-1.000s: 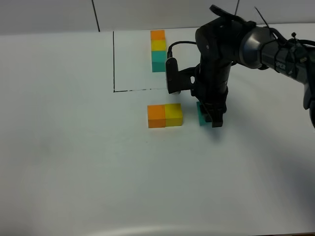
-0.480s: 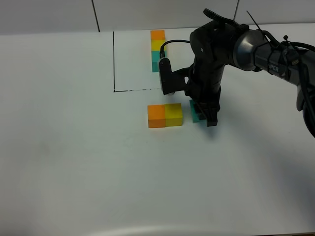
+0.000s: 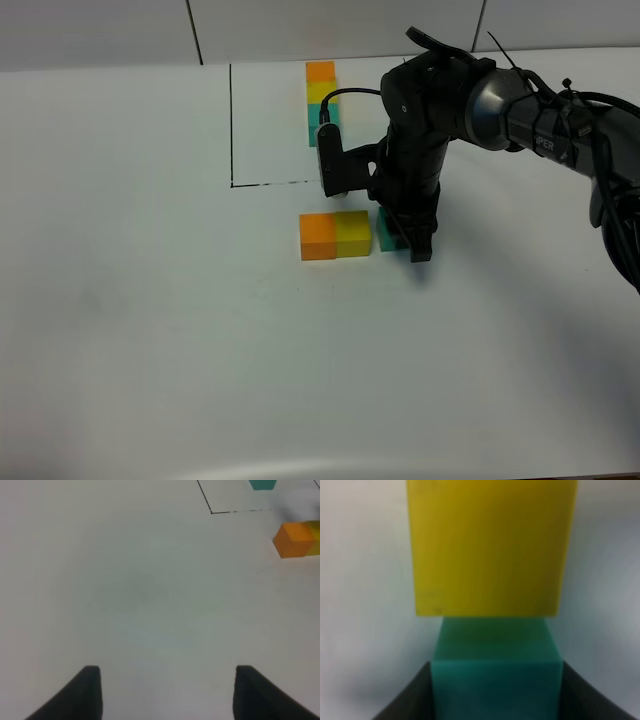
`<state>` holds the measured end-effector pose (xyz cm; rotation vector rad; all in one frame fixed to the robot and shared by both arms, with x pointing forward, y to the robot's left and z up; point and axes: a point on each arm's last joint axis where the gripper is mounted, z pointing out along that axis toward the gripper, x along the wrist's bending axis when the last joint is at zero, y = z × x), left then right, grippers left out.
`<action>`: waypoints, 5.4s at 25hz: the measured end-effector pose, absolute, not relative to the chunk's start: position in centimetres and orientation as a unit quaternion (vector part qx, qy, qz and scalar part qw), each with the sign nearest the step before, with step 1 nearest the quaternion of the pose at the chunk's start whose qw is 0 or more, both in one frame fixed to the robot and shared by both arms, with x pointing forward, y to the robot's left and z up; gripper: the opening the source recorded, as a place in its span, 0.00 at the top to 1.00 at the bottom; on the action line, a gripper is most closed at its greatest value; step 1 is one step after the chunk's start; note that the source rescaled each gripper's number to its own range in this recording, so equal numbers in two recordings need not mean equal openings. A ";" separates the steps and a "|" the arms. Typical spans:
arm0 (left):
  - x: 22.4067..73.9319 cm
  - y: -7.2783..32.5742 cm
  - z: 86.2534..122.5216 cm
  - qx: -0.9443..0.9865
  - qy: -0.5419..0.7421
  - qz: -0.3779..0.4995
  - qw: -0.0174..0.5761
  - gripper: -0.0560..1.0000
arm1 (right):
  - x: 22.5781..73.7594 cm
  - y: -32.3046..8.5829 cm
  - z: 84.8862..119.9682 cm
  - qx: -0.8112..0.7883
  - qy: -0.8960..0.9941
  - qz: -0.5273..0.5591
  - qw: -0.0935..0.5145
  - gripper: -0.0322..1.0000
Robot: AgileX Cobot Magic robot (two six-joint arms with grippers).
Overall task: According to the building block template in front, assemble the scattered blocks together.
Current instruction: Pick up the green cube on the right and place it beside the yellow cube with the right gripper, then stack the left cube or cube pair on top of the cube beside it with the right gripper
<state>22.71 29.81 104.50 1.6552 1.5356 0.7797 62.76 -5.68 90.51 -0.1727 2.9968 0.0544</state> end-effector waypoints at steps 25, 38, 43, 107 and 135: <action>22.7 29.8 104.5 0.644 0.598 0.304 0.368 0.71 | 62.5 -5.3 90.5 -0.041 0.997 0.041 0.053 0.94; 22.7 29.8 104.5 0.644 0.598 0.304 0.368 0.71 | 62.6 -5.6 92.7 -0.021 0.995 0.045 0.083 0.20; 22.7 29.8 104.5 0.644 0.598 0.304 0.368 0.71 | 61.7 -8.4 97.0 0.086 0.988 0.067 0.111 0.10; 22.7 29.8 104.5 0.644 0.598 0.304 0.368 0.71 | 61.3 -1.1 92.6 0.100 0.990 0.049 0.090 0.93; 22.7 29.8 104.5 0.644 0.598 0.304 0.368 0.71 | 59.7 0.3 91.4 0.677 0.733 0.060 0.001 0.93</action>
